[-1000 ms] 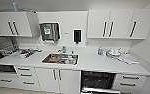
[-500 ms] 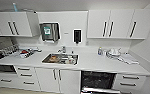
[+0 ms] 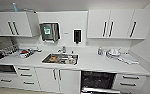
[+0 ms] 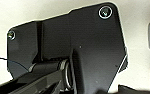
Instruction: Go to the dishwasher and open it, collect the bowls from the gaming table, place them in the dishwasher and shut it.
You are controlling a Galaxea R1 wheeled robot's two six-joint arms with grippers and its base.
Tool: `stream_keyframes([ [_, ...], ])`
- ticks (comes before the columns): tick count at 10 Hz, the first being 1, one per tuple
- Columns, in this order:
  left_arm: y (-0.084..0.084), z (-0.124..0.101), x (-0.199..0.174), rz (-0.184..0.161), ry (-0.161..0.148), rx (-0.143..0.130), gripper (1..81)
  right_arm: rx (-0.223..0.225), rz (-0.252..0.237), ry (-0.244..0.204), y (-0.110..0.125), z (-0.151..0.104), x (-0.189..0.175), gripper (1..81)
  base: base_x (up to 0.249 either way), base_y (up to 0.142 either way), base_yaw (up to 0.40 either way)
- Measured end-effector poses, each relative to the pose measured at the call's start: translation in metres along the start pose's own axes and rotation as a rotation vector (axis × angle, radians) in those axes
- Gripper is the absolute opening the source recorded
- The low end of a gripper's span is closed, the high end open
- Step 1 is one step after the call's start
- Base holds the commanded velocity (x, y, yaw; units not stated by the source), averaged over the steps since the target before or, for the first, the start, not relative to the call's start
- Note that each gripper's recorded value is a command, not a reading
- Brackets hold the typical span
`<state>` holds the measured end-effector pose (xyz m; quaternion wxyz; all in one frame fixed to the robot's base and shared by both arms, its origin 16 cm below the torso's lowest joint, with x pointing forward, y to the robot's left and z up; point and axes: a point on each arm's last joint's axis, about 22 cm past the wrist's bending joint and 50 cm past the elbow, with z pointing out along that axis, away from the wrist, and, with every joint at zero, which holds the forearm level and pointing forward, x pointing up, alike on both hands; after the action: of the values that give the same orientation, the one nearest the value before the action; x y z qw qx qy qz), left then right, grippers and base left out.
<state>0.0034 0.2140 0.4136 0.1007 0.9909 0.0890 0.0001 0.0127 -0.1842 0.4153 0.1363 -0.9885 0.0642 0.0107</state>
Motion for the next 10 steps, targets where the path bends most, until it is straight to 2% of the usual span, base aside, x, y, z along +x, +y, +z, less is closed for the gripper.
stream_keyframes([
  [2, -0.008, -0.001, 0.002, 0.005, 0.006, 0.01, 81.1, 0.055, -0.054, -0.009, -0.025, 0.002, -0.004, 81.1, 0.0, 0.0, 0.0],
  [3, -0.009, -0.001, 0.001, 0.056, 0.002, 0.011, 81.1, 0.07, -0.092, -0.009, -0.035, 0.004, -0.006, 81.1, 0.0, 0.0, 0.0],
  [4, -0.008, -0.001, 0.002, 0.095, 0.006, 0.011, 81.1, 0.071, -0.098, -0.006, -0.036, 0.004, -0.005, 81.1, 0.0, 0.0, 0.0],
  [5, -0.001, 0.0, 0.002, 0.115, 0.009, 0.0, 81.1, 0.064, -0.098, -0.001, -0.03, 0.003, -0.003, 81.1, 0.0, 0.0, 0.0],
  [7, 0.012, 0.001, 0.008, 0.124, 0.032, -0.02, 81.1, 0.049, -0.1, 0.007, -0.021, 0.001, 0.004, 81.1, 0.0, 0.0, 0.0],
  [10, 0.014, 0.001, 0.018, 0.126, 0.046, -0.022, 81.1, 0.052, -0.1, 0.008, -0.024, 0.002, 0.005, 81.1, 0.0, 0.0, 0.0],
])
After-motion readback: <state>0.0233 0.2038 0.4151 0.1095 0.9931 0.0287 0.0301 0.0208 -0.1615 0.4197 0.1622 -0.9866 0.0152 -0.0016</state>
